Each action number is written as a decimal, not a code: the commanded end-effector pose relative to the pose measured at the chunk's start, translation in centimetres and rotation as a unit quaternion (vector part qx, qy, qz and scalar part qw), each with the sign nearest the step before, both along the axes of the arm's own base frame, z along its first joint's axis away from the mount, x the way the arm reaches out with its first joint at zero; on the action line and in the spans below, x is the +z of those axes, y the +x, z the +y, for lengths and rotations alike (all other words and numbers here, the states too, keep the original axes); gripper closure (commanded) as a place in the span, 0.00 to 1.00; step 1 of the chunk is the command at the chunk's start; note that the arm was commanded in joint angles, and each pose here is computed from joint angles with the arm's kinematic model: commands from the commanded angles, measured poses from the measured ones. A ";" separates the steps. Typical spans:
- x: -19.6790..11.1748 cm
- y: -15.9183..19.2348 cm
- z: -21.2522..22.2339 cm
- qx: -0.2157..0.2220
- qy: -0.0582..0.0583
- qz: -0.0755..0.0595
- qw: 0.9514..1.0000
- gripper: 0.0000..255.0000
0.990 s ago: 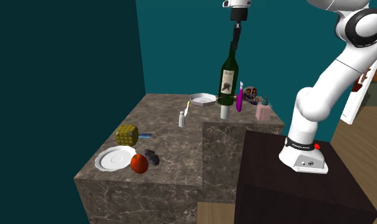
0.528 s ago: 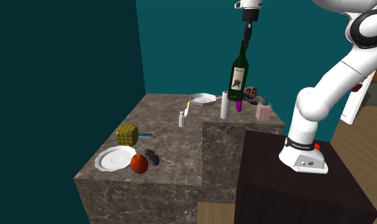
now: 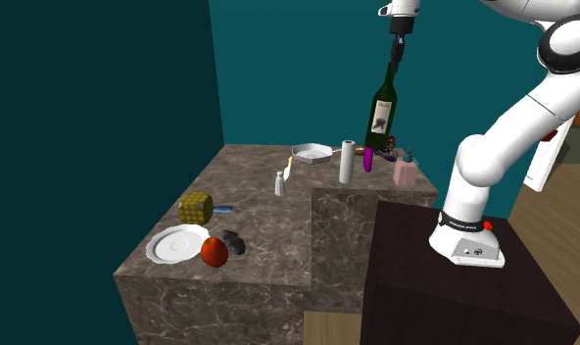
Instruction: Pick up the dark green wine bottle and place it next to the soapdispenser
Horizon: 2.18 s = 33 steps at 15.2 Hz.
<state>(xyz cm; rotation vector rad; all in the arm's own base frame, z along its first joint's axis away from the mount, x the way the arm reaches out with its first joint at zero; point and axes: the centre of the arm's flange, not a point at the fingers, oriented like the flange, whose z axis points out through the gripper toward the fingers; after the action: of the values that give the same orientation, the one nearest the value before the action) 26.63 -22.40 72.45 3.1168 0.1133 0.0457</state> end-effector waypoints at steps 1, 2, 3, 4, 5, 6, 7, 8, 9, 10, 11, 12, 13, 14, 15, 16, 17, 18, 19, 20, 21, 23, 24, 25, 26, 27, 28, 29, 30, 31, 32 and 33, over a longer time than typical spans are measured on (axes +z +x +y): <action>0.2 -1.3 -2.4 0.001 0.000 0.000 1.000 1.00; 0.2 -1.9 -3.5 0.001 0.000 0.000 1.000 1.00; 0.2 -2.6 -4.7 0.001 0.000 0.000 1.000 1.00; 0.2 -3.3 -5.8 0.001 0.000 0.000 1.000 1.00; 0.2 -4.0 -6.9 0.001 0.000 0.000 1.000 1.00; 0.2 -4.7 -8.1 0.001 0.000 0.000 1.000 1.00; 0.2 -5.3 -9.2 0.001 0.000 0.000 1.000 1.00; 0.2 -6.0 -10.3 0.001 0.000 0.000 1.000 1.00; 0.2 -6.7 -11.5 0.001 0.000 0.000 1.000 1.00; 0.2 -7.4 -12.6 0.001 0.000 0.000 1.000 1.00; 0.2 -8.0 -13.7 0.001 0.000 0.000 1.000 1.00; 0.2 -8.7 -14.9 0.001 0.000 0.000 1.000 1.00; 0.2 -9.4 -16.0 0.001 0.000 0.000 1.000 1.00; 0.2 -10.1 -17.1 0.001 0.000 0.000 1.000 1.00; 0.2 -10.7 -18.3 0.001 0.000 0.000 1.000 1.00; 0.2 -11.4 -19.4 0.001 0.000 0.000 1.000 1.00; 0.2 -12.1 -20.5 0.001 0.000 0.000 1.000 1.00; 0.2 -12.8 -21.7 0.001 0.000 0.000 1.000 1.00; 0.2 -13.4 -22.8 0.001 0.000 0.000 1.000 1.00; 0.2 -14.1 -23.9 0.001 0.000 0.000 1.000 1.00; 0.2 -14.8 -25.1 0.001 0.000 0.000 1.000 1.00; 0.2 -16.1 -27.3 0.001 0.000 0.000 1.000 1.00; 0.2 -16.8 -28.5 0.001 0.000 0.000 1.000 1.00; 0.2 -17.5 -29.6 0.001 0.000 0.000 1.000 1.00; 0.2 -18.2 -30.7 0.001 0.000 0.000 1.000 1.00; 0.2 -18.8 -31.9 0.001 0.000 0.000 1.000 1.00; 0.2 -19.4 -32.9 0.001 0.000 0.000 1.000 1.00; -0.3 -19.4 -32.9 0.001 0.000 0.000 1.000 1.00; -0.8 -19.4 -32.9 0.001 0.000 0.000 1.000 1.00; -1.3 -19.4 -32.9 0.001 0.000 0.000 1.000 1.00; -1.9 -19.4 -32.9 0.001 0.000 0.000 1.000 1.00; -2.4 -19.4 -32.9 0.001 0.000 0.000 1.000 1.00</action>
<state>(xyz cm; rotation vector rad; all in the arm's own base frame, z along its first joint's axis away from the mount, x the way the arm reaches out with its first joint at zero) 7.14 -55.38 70.62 3.1166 0.1142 0.0459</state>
